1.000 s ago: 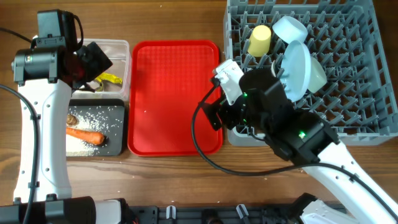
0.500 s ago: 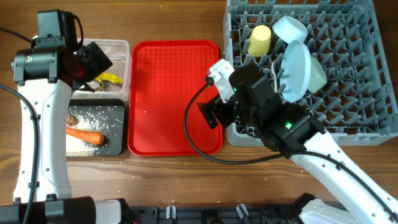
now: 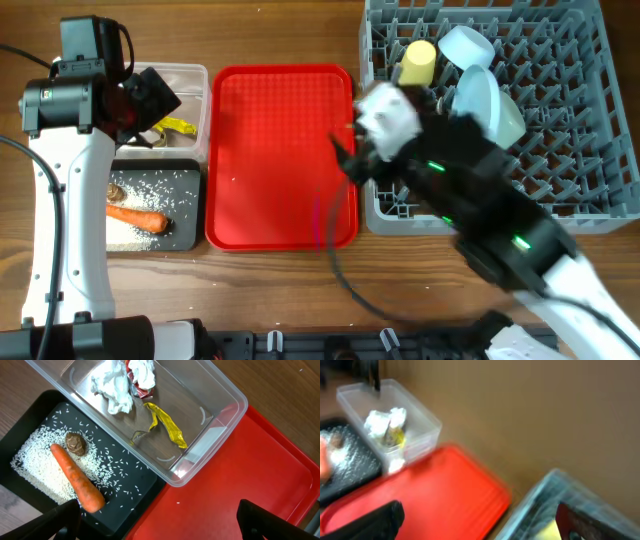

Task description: Sort waste into correct bins and load items into the dishwasher rack

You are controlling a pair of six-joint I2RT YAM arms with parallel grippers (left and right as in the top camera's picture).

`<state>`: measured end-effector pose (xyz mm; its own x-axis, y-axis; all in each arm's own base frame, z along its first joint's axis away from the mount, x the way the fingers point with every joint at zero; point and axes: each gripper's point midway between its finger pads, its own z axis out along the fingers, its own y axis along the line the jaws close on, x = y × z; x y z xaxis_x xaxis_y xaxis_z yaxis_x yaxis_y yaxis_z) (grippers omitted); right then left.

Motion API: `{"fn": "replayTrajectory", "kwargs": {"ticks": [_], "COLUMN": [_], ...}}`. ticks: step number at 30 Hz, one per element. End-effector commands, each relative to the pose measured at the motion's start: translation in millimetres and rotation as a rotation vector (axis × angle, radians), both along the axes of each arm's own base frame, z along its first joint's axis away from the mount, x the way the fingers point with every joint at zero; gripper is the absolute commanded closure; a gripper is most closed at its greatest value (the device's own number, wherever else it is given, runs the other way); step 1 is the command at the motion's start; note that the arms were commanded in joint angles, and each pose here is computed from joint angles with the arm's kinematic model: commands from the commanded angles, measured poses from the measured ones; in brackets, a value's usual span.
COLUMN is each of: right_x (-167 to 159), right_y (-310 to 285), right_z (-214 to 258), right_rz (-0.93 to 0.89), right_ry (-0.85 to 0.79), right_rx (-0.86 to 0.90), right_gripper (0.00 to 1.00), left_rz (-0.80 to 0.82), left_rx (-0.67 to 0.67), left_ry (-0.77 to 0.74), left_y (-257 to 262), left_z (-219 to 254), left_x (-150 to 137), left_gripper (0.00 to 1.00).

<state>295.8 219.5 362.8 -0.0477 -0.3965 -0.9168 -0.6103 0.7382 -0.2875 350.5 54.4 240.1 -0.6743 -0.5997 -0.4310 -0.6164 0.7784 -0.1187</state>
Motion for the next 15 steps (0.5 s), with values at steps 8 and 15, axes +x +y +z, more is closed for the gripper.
{"fn": "replayTrajectory", "kwargs": {"ticks": [8,15], "right_x": [-88.2,-109.9], "right_y": [-106.7,-134.1], "right_z": [98.6,44.9], "right_rz": [-0.086,-0.158], "right_ry": [-0.251,-0.308], "right_rx": [0.363,0.456], "right_gripper": [0.00,0.00], "left_rz": [0.024,0.024], "left_rx": [0.006,0.006], "left_ry": [-0.025,-0.025], "left_y": [3.5,3.5], "left_z": [7.6,7.6], "left_x": [0.3,0.3], "left_gripper": [0.00,0.00]}}
